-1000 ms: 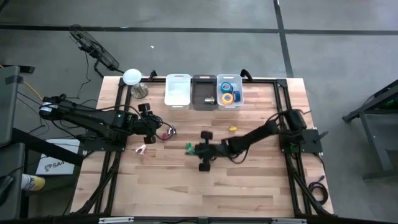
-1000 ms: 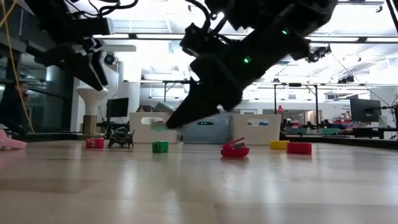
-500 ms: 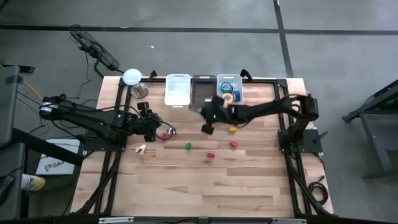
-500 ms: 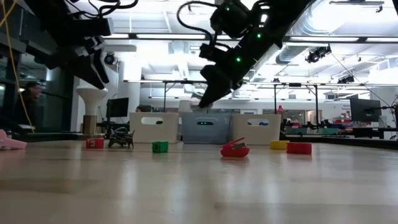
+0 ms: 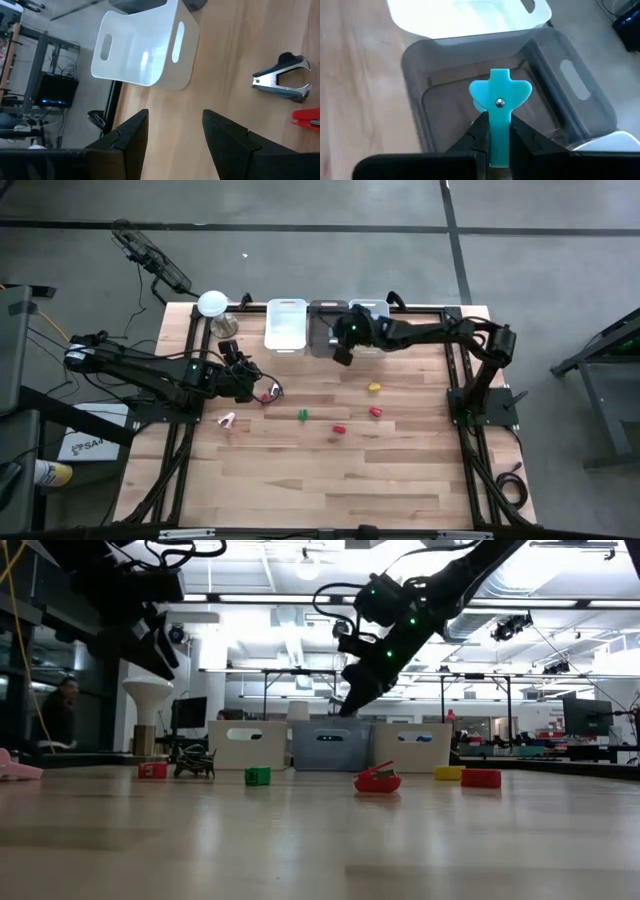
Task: Pick and place Stapler, Stapler remover, tape
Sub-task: Put the purple staple remover into the black bin, then put the light pink staple remover into the black bin
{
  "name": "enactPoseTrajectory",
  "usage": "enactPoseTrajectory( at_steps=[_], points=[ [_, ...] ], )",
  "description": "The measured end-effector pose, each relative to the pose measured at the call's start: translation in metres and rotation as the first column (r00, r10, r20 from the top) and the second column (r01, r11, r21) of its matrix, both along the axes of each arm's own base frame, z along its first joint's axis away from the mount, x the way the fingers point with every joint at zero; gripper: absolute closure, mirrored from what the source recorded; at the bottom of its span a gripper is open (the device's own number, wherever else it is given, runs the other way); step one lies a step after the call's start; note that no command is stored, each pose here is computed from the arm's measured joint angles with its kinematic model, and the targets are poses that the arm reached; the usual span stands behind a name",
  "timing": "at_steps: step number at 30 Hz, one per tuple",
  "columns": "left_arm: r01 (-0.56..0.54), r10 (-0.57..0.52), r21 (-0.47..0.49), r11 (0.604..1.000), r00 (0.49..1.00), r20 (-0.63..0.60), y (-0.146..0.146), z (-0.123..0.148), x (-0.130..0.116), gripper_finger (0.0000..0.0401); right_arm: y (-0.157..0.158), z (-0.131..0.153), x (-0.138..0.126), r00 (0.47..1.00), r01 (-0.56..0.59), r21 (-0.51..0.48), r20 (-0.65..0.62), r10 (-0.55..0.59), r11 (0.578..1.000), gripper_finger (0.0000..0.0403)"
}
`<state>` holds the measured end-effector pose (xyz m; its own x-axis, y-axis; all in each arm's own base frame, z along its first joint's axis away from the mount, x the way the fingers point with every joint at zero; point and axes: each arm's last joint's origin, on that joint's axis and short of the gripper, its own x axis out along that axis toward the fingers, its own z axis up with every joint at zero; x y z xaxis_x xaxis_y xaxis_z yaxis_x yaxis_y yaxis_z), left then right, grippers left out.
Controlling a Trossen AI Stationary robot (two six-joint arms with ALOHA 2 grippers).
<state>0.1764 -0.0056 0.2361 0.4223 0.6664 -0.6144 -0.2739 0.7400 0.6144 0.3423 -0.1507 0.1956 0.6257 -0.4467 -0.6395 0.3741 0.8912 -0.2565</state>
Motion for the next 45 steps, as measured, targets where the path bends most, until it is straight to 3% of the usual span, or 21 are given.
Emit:
enactPoseTrajectory(
  at_steps=[10, 17, 26, 38, 45],
  points=[
    [-0.002, 0.002, -0.008, 1.000, 0.999, 0.038, -0.001, 0.000, 0.005, 0.0218, -0.031, -0.018, -0.011, 0.996, -0.083, 0.082, -0.017, 0.085, 0.993, 0.0377],
    [-0.010, 0.012, -0.035, 0.999, 0.999, 0.052, -0.001, 0.000, 0.005, 0.0218, -0.031, -0.019, -0.010, 0.987, -0.158, 0.097, -0.002, 0.159, 0.983, 0.0354],
    [-0.032, 0.039, -0.079, 0.996, 0.996, 0.085, -0.002, -0.001, 0.006, 0.0218, -0.031, -0.019, -0.010, 0.987, -0.162, 0.089, -0.008, 0.163, 0.983, 0.0353],
    [-0.037, 0.042, -0.107, 0.994, 0.998, 0.052, -0.002, -0.003, 0.002, 0.0218, -0.031, -0.018, -0.010, 0.987, -0.160, 0.085, -0.009, 0.161, 0.984, 0.0278],
    [-0.121, 0.114, -0.163, 0.979, 0.992, -0.050, -0.001, -0.009, -0.012, 0.0218, -0.028, 0.007, -0.016, 0.989, -0.148, 0.038, 0.031, 0.147, 0.988, 0.0257]
  ],
)
